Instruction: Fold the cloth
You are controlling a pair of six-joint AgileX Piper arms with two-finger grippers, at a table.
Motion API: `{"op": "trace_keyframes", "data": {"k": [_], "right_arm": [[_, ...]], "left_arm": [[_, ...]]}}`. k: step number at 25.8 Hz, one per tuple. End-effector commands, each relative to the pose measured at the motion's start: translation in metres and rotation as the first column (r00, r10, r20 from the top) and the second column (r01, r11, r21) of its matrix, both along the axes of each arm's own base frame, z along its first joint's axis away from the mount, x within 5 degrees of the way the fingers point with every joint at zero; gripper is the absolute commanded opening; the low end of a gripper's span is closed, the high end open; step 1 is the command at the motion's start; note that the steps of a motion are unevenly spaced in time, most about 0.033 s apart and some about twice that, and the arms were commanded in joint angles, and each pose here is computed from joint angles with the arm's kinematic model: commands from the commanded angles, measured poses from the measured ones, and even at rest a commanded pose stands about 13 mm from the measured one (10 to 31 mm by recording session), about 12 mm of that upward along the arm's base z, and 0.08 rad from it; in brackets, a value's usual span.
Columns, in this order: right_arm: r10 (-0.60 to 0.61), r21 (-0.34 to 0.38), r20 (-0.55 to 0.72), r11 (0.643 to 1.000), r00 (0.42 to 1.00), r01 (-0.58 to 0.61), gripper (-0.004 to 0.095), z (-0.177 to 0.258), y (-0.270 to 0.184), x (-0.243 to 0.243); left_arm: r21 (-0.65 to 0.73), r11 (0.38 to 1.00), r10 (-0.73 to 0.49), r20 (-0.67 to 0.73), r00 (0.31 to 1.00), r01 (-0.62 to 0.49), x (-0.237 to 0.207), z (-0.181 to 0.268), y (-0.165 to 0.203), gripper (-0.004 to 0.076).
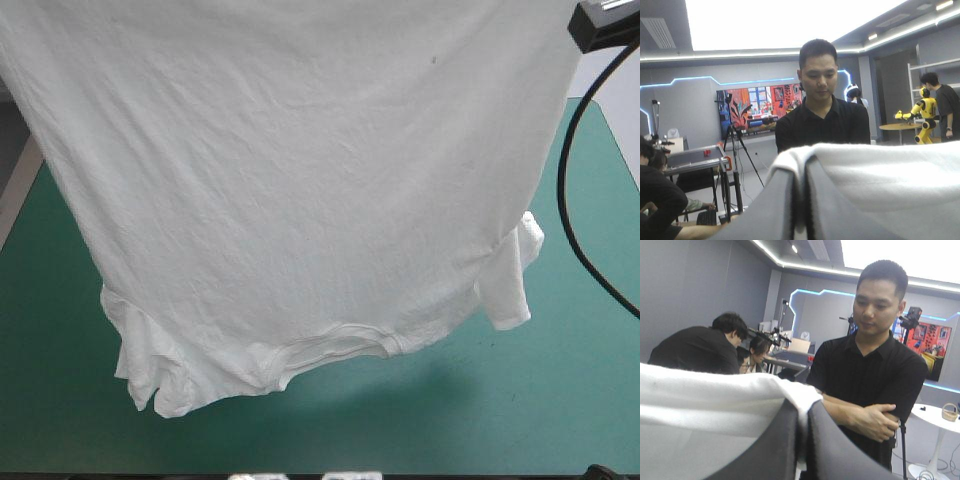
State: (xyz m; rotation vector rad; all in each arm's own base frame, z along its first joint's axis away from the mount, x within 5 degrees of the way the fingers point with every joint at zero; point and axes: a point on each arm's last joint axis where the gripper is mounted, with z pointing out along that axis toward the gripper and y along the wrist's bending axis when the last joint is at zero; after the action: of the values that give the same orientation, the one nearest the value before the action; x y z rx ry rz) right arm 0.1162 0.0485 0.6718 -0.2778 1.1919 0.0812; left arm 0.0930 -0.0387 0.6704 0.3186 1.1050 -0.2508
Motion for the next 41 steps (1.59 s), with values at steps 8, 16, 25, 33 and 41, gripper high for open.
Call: {"op": "trace_keyframes", "data": {"k": [8,16,25,33,41], "right_arm": [[-0.050,0.014,0.124,0.999,0.991,0.048,-0.0017,0.009,0.012,0.019],[-0.157,0.050,0.149,0.987,0.976,0.151,-0.0017,-0.004,0.035,0.087],[-0.159,0.260,0.249,0.961,0.956,0.092,-0.0017,-0.011,-0.011,0.173],[-0.097,0.224,0.043,0.971,0.994,0.085,-0.0017,-0.056,-0.013,0.249],[0.023,0.044,-0.560,0.999,0.828,0.002,-0.0017,-0.179,0.015,0.326]], "left_arm": [[-0.049,0.999,0.015,0.088,0.996,-0.010,0.039,0.006,-0.009,-0.0017],[-0.110,0.993,0.053,0.122,0.991,-0.040,0.130,-0.010,-0.029,-0.0017],[-0.310,0.950,0.137,0.331,0.934,-0.030,0.212,-0.025,-0.038,-0.0017],[-0.300,0.954,0.054,0.117,0.992,-0.017,0.284,-0.057,-0.034,-0.0017],[0.020,0.999,0.033,-0.648,0.761,-0.027,0.360,-0.186,-0.041,-0.0017]]}}
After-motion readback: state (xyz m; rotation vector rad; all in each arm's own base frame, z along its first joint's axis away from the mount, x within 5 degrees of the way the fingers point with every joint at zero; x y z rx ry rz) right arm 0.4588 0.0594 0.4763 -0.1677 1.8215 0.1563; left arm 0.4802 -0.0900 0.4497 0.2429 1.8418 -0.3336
